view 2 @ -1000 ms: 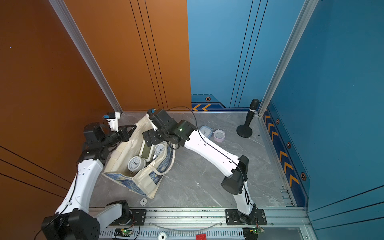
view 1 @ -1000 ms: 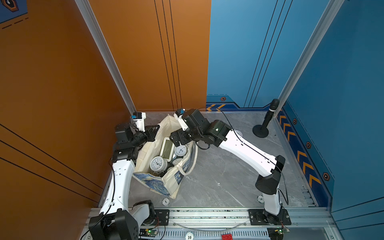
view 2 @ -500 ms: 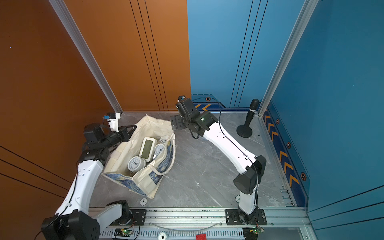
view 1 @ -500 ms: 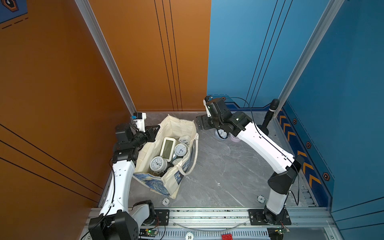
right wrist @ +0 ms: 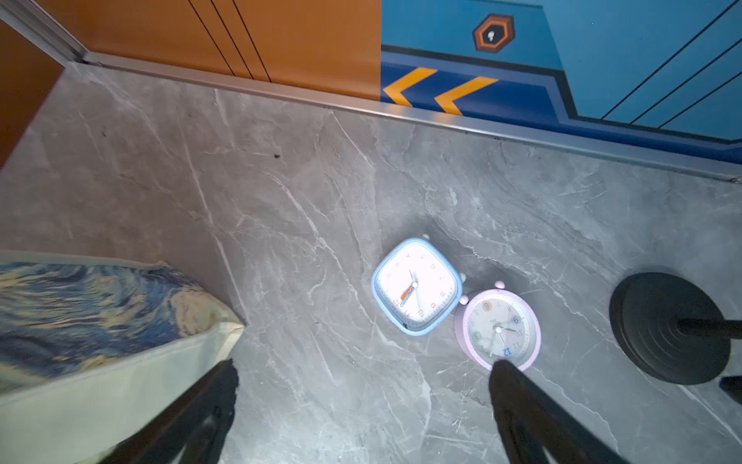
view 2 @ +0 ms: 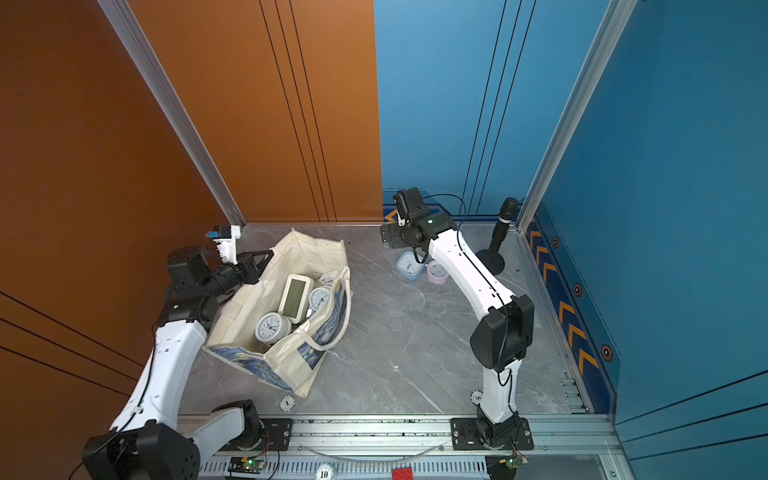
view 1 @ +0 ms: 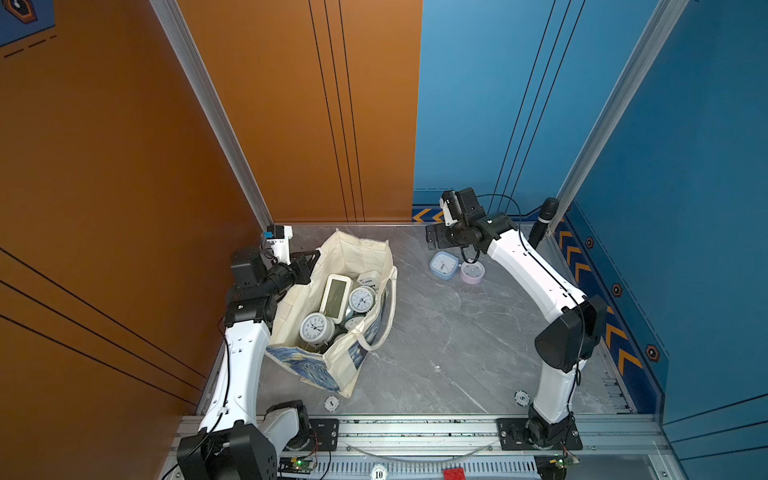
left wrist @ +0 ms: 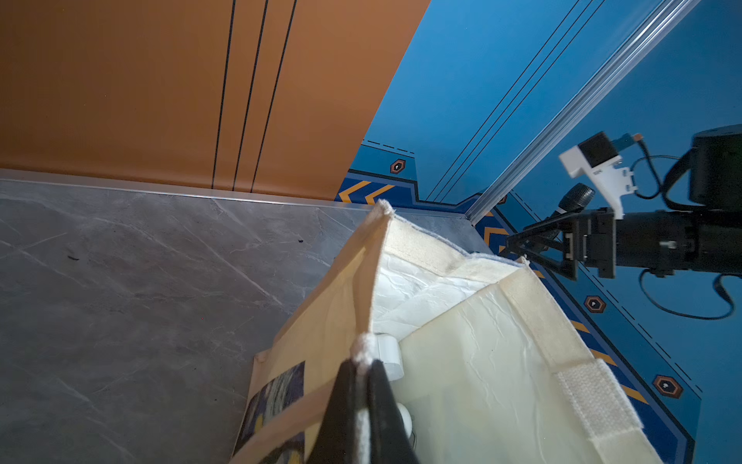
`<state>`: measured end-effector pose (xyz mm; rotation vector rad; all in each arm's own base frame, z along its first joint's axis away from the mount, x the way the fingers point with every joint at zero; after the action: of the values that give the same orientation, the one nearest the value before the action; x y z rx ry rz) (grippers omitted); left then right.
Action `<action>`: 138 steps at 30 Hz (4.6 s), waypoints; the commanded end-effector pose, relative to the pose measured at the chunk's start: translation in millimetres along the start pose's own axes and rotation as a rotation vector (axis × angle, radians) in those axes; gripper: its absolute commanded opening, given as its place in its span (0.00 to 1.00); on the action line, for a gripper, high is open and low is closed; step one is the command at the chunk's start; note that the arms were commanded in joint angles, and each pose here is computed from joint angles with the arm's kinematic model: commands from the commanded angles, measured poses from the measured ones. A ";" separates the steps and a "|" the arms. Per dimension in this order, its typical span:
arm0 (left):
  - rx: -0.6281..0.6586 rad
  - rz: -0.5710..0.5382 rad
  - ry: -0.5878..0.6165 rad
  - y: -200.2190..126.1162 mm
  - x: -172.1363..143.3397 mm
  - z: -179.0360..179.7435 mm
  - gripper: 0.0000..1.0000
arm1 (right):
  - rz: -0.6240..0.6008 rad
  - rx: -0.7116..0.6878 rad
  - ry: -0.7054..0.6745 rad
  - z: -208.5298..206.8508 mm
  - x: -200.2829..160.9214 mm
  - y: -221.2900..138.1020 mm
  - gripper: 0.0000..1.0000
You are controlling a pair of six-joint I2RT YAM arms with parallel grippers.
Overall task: Put the alarm clock into the canvas bag
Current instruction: Move the alarm to the center of the board, then pick up the alarm from the center of the board.
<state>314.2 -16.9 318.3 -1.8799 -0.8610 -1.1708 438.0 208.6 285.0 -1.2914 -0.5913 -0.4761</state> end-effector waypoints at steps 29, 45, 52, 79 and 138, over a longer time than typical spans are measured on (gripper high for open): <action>-0.016 -0.038 0.038 -0.8 8.0 -6.9 0.00 | 0.241 0.119 0.048 -64.6 -37.4 188.0 0.85; 0.006 -0.049 0.054 -5.4 10.0 -7.1 0.00 | 0.328 0.033 0.132 -60.4 -81.3 138.3 0.76; 0.005 -0.052 0.056 -6.2 10.8 -7.6 0.00 | 0.383 -0.017 0.162 -56.9 -114.6 121.2 0.78; 0.007 -0.043 0.046 -3.8 8.4 -4.5 0.00 | 0.330 0.484 0.606 -67.1 -139.9 80.0 0.90; 0.014 -0.049 0.060 -5.5 9.2 -5.7 0.00 | 0.405 0.689 0.780 -87.1 -166.8 114.5 0.34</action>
<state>313.8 -16.9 318.6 -1.8591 -0.8663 -1.1708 398.8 153.2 73.3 -0.4273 0.1608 -0.3187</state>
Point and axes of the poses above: each gripper's point midway between its finger pads, its own y axis out along the fingers, its own z axis along the line the jaws close on, x = y × z, the point moved 5 cm from there along -y, back along the fingers, and after that the axes turned 9 degrees about y, right-handed, at the moved point
